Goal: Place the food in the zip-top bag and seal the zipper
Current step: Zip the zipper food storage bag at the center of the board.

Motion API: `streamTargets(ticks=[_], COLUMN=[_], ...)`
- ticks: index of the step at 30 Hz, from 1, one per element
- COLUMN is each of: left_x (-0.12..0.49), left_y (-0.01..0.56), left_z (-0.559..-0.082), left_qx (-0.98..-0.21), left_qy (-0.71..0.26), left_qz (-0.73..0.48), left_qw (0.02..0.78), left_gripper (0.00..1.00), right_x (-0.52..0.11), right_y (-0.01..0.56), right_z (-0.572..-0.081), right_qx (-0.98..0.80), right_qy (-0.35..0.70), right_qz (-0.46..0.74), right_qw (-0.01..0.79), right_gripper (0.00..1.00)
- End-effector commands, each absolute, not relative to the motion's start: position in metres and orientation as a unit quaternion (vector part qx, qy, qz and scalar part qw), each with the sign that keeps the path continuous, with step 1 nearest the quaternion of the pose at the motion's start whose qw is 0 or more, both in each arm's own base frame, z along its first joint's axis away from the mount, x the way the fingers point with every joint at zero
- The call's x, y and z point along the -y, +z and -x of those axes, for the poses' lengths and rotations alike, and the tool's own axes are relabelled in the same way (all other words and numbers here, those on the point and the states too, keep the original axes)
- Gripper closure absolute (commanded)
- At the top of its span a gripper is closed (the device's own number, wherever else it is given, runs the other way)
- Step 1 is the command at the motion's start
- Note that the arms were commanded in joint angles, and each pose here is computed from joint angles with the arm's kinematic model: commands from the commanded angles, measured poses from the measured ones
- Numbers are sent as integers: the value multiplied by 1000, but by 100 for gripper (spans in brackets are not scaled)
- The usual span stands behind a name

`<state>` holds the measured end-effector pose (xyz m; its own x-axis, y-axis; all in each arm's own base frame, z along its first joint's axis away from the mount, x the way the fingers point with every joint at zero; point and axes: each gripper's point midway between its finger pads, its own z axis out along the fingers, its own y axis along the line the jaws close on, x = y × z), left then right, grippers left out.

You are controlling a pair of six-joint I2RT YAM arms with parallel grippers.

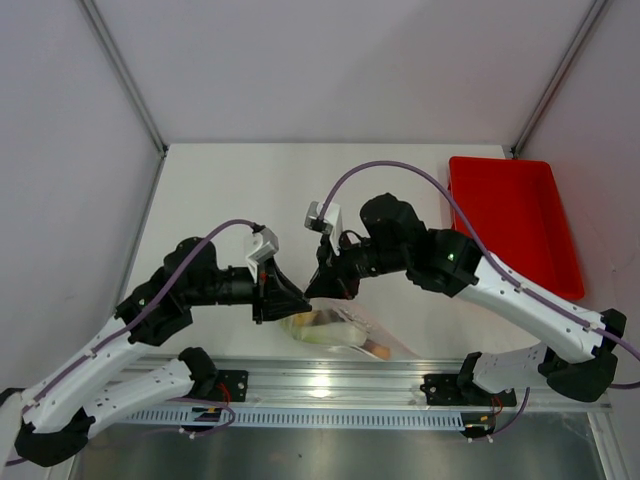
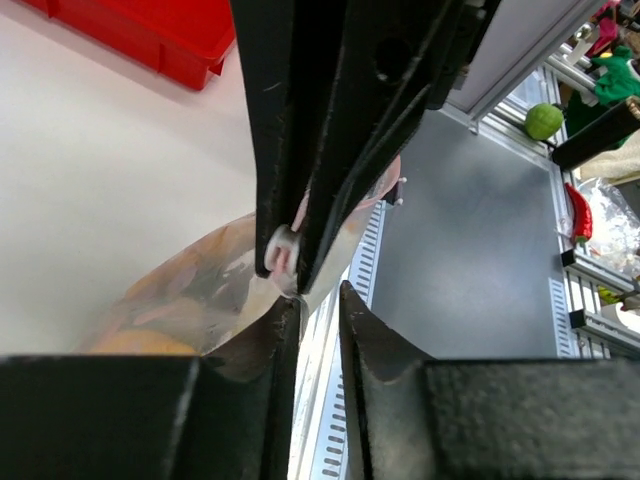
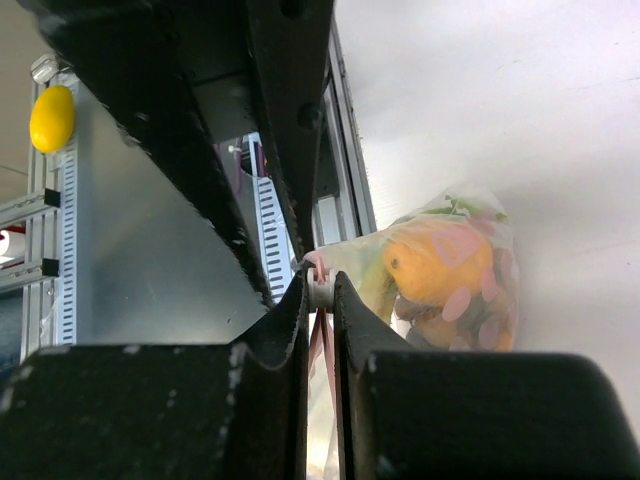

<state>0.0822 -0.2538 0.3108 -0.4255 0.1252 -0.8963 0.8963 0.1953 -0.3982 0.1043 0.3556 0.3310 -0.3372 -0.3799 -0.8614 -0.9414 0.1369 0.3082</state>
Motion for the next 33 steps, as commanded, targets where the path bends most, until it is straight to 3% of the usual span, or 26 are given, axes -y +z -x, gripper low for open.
streamTargets(ticks=[1, 4, 10, 11, 12, 13, 15, 18, 19, 20, 27, 28, 29, 33], left_x=[263, 267, 264, 263, 262, 262, 261, 259, 259, 259, 260, 260, 260, 263], left_y=[321, 319, 313, 313, 311, 310, 312, 317, 318, 319, 311, 310, 309, 307], left_z=[-84, -88, -99, -102, -105, -106, -107, -110, -110, -109, -108, -108, -109, -111], left_qx=[-649, -655, -675, -679, -683, -686, -684, -680, -678, -675, -682, -683, -684, -688], left_qy=[-522, -520, -498, -494, -487, -487, -487, -486, -487, -487, -483, -483, -483, -482], left_qz=[-395, -393, -374, -369, -362, -358, -355, -346, -347, -349, -355, -355, -355, -355], left_qw=[387, 383, 395, 400, 405, 406, 410, 427, 427, 430, 418, 417, 415, 410], left_gripper=[78, 92, 92, 87, 65, 56, 45, 36, 39, 48, 78, 85, 98, 100], right_x=[-362, -361, -356, -355, -354, -354, -353, -353, -354, -354, -352, -352, -352, -351], right_y=[365, 368, 372, 373, 375, 374, 376, 376, 377, 376, 377, 377, 377, 377], right_z=[-103, -103, -104, -104, -102, -102, -102, -103, -103, -103, -107, -107, -106, -107], right_qx=[-651, -650, -648, -648, -646, -646, -644, -644, -643, -644, -646, -646, -646, -648], right_qy=[478, 480, 483, 483, 486, 486, 487, 488, 488, 489, 490, 490, 493, 494], right_qz=[480, 478, 473, 474, 474, 473, 474, 472, 473, 472, 466, 465, 464, 461], right_qw=[343, 345, 350, 349, 350, 350, 352, 353, 353, 352, 354, 354, 352, 351], right_gripper=[100, 100, 100, 100, 100, 100, 100, 100, 100, 100, 100, 100, 100, 100])
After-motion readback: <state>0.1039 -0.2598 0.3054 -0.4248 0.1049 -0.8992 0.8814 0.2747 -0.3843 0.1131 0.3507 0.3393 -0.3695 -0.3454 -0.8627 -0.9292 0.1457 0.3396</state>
